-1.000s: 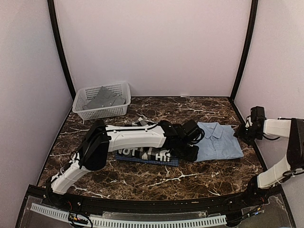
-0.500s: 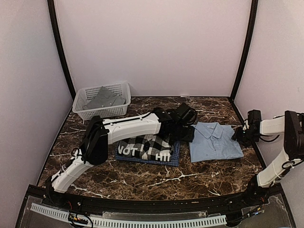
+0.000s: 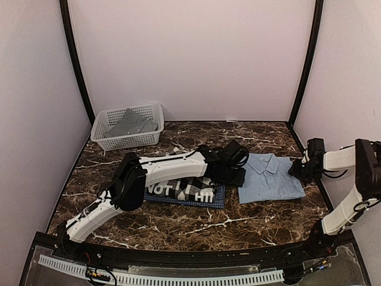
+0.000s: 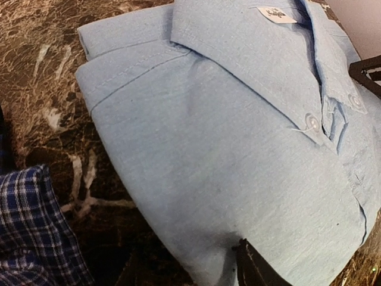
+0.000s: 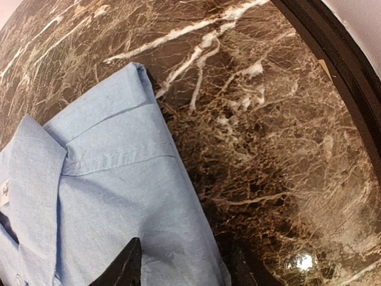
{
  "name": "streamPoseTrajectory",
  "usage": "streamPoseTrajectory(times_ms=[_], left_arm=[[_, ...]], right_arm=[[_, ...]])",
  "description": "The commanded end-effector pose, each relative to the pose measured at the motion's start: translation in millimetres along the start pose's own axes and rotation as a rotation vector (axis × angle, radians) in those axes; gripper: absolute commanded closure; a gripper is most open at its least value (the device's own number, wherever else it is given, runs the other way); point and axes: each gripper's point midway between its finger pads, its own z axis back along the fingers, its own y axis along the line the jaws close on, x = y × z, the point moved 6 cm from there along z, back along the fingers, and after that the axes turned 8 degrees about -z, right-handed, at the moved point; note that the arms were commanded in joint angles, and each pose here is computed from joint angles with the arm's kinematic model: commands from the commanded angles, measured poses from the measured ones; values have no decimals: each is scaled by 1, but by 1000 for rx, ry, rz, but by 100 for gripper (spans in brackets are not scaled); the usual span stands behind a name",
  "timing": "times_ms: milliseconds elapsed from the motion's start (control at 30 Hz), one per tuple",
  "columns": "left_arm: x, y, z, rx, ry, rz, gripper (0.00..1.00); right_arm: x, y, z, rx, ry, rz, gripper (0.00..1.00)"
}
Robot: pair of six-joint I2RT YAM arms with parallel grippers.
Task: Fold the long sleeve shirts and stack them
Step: Pick up the square-folded shirt from the center of the board.
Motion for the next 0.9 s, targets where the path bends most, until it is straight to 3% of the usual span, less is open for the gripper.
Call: streamPoseTrajectory(times_ms=[0,133,333,467,533,867], left_arm=[[-6,-10,-2,-44,27,15,50],[-10,-14,-6,-74,41,37,57],[-3,-24,-2,-156,30,61,74],[7,-28,4,-195,3,64,95],[15,-29,11,-206,-21,60,100],[61,-40,75,-272,-137,38,100]], right_arm=[[-25,-1,-11,-9,90,-17,54],[-34,5,-14,15,117,-25,60],[-37,6,-10,30,124,-34,79],[-34,10,-1,49,110,-31,94],[-29,15,8,74,90,-29,100],[-1,44,61,192,-15,3,100]])
